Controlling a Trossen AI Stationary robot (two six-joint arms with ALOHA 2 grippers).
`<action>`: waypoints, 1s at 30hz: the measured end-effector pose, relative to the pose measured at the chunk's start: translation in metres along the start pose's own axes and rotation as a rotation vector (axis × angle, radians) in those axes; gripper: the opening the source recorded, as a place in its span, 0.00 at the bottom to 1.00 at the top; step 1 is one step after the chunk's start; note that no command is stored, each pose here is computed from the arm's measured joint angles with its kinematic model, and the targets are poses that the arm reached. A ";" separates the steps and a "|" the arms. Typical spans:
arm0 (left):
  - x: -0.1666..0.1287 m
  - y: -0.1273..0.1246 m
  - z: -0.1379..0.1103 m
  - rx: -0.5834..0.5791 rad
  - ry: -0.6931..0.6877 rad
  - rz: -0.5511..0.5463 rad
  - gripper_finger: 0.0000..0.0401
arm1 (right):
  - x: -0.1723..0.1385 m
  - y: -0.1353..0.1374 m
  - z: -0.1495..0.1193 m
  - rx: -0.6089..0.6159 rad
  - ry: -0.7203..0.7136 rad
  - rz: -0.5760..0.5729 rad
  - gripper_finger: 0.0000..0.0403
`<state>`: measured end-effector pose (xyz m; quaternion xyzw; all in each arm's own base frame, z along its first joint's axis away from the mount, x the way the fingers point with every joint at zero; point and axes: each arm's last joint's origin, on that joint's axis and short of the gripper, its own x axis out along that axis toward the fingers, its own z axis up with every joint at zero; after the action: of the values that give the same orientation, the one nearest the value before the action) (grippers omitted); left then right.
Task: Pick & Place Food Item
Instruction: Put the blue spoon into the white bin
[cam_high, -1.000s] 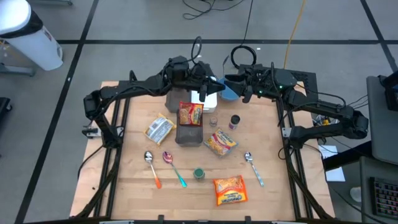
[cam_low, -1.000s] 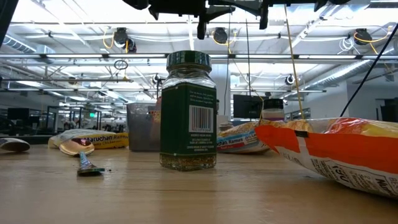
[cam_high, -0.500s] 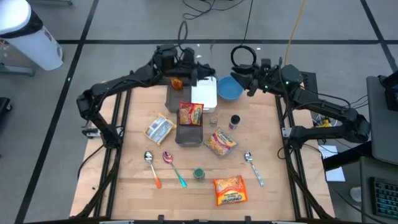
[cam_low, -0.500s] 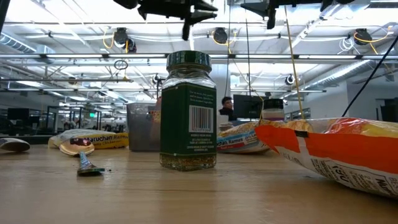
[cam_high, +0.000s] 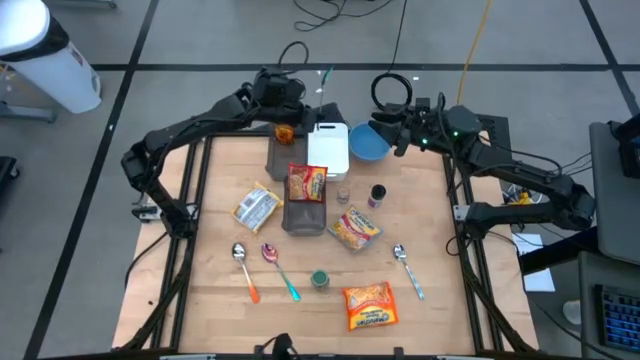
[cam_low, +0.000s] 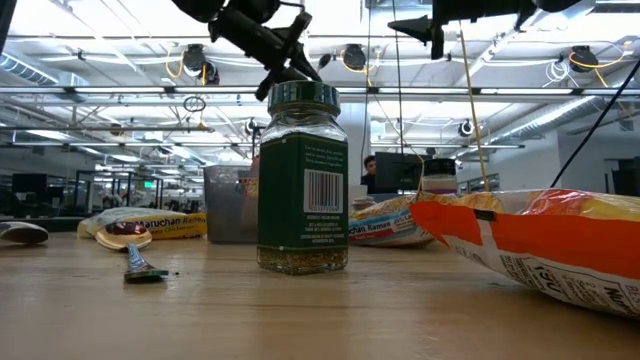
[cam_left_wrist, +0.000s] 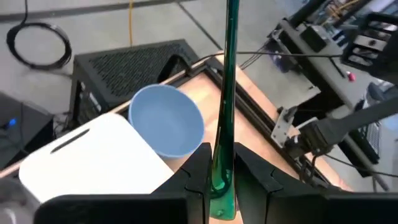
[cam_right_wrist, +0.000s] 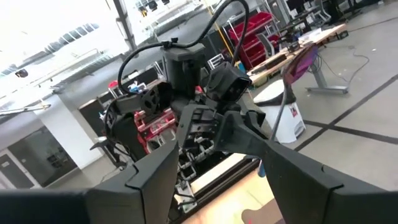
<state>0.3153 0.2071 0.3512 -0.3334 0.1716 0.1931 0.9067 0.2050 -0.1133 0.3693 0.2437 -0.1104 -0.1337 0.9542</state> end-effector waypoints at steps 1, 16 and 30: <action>0.002 0.001 -0.001 -0.011 0.001 0.006 0.13 | 0.000 0.000 -0.001 0.007 -0.001 0.001 0.55; 0.011 -0.003 -0.009 0.024 0.008 0.083 0.13 | 0.000 -0.001 -0.001 0.008 -0.004 0.003 0.54; 0.047 -0.016 0.004 0.112 0.107 0.163 0.13 | 0.000 -0.001 -0.002 0.010 0.004 -0.002 0.54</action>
<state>0.3642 0.2096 0.3423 -0.2772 0.2567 0.2382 0.8947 0.2052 -0.1134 0.3673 0.2491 -0.1086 -0.1338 0.9530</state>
